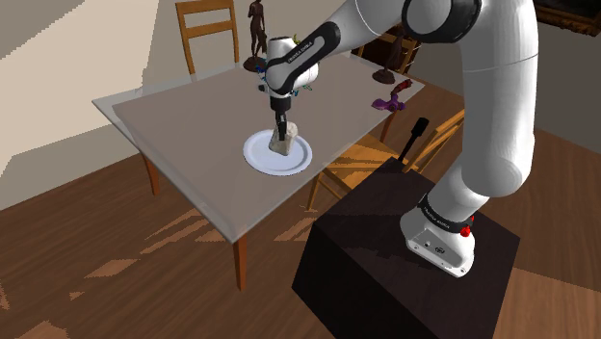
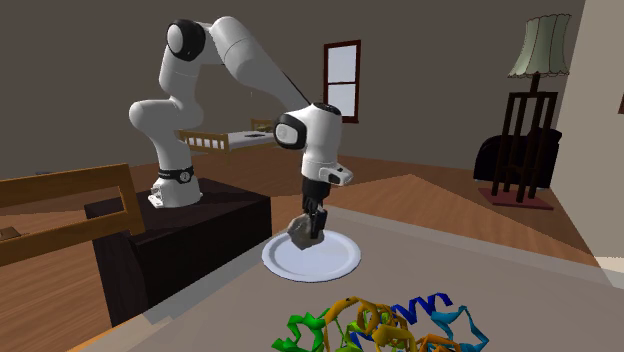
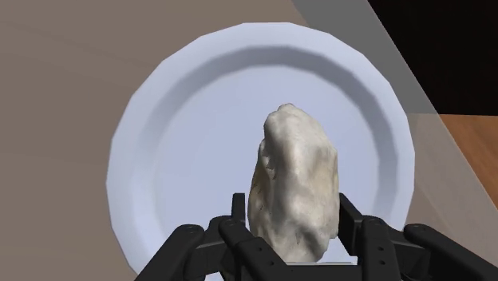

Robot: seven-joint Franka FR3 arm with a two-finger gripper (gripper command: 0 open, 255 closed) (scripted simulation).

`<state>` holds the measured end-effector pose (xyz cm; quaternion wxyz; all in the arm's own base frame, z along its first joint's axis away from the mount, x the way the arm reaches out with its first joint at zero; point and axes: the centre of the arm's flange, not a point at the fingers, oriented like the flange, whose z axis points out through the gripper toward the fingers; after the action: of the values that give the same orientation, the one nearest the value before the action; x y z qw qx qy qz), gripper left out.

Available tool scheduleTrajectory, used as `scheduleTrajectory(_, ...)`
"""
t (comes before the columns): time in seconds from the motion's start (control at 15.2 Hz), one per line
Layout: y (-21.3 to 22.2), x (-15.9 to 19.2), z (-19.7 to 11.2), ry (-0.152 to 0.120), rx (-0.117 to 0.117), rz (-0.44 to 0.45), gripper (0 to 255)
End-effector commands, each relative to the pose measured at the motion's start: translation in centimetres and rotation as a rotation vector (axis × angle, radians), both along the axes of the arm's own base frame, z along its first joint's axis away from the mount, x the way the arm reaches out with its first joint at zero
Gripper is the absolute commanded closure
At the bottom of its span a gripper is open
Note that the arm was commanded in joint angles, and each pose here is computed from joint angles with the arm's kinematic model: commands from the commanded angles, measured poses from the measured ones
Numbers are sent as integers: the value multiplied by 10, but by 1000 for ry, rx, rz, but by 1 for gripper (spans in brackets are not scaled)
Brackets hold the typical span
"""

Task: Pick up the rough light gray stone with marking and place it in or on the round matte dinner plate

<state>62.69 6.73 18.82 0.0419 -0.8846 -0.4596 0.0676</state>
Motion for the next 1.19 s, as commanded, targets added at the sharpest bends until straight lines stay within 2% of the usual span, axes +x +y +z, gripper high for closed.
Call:
scheduleTrajectory(0.0,-1,-4,-8,19,-2,0,255)
scheduleTrajectory(0.07,-1,-5,-10,19,-2,0,0)
scheduleTrajectory(0.4,-1,-4,-8,19,-2,0,0)
scheduleTrajectory(0.66,-1,5,41,19,-2,0,0)
scheduleTrajectory(1.12,-1,5,41,19,-2,0,0)
